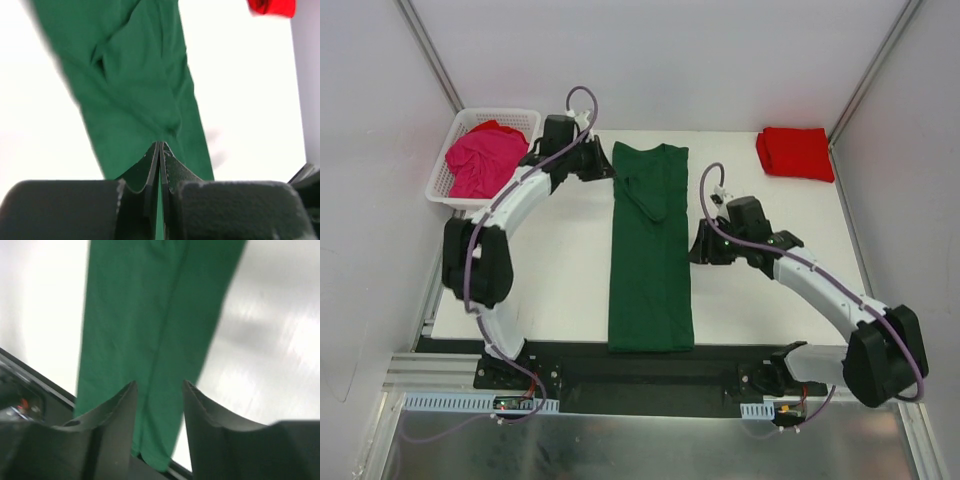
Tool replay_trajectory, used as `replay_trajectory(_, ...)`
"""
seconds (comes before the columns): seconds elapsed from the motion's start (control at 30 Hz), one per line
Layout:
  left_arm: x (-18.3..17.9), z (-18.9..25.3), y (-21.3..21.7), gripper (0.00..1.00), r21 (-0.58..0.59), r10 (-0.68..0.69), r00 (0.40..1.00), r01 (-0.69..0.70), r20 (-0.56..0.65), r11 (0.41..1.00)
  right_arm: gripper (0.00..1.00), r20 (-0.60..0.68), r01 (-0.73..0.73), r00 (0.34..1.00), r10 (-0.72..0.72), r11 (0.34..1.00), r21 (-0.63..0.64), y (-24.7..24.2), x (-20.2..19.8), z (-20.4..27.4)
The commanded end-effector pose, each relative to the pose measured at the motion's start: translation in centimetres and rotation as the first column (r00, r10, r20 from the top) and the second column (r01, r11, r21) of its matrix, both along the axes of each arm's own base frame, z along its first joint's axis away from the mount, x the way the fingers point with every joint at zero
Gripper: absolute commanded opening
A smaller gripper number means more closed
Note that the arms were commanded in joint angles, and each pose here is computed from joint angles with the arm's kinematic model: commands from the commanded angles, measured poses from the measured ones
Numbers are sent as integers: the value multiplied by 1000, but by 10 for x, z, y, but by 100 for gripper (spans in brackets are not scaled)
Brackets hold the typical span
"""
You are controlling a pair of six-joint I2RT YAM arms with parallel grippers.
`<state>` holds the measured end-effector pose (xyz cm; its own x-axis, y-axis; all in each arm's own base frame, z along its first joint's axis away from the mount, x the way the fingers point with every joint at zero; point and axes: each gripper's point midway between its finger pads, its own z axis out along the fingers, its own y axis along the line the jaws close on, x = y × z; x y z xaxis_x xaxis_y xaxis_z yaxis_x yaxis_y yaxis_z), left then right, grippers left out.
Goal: Fold and stack the t-shirts
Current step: Grab the bottom of the folded rectangular tshirt with both arms
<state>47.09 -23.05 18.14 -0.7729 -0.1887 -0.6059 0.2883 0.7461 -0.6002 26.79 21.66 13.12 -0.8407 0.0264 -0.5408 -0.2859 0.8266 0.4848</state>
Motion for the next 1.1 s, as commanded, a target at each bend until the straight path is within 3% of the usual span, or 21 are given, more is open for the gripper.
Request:
replay_trajectory(0.0,-57,-16,36,0,139,94,996,-93,0,986,48,8,49,999,-49,994,-96,-28,-35,-11)
replay_trajectory(0.07,-76,-13,49,0,187,157,987,-159,30,969,55,12,51,999,-50,993,-104,-30,-49,-15)
replay_trajectory(0.13,-105,-38,55,0,239,184,983,-176,-13,955,58,8,56,998,-56,994,-93,-31,-64,-18)
replay_trajectory(0.27,-162,-56,54,2,254,216,975,-196,-55,947,59,-11,57,998,-59,993,-99,-31,-86,-27)
replay_trajectory(0.4,-221,-88,47,17,277,193,974,-154,-118,948,61,-33,65,997,-68,993,-103,-30,-102,-41)
replay_trajectory(0.57,-266,-106,57,35,268,215,966,-172,-144,948,61,-48,80,995,-86,989,-125,-30,-118,-61)
replay_trajectory(0.8,-300,-135,72,44,276,219,956,-161,-195,948,62,-118,111,986,-120,990,-82,-26,-135,-92)
replay_trajectory(1.07,-319,-145,65,47,260,198,948,-132,-250,957,63,-140,97,984,-109,991,-92,-22,-151,-100)
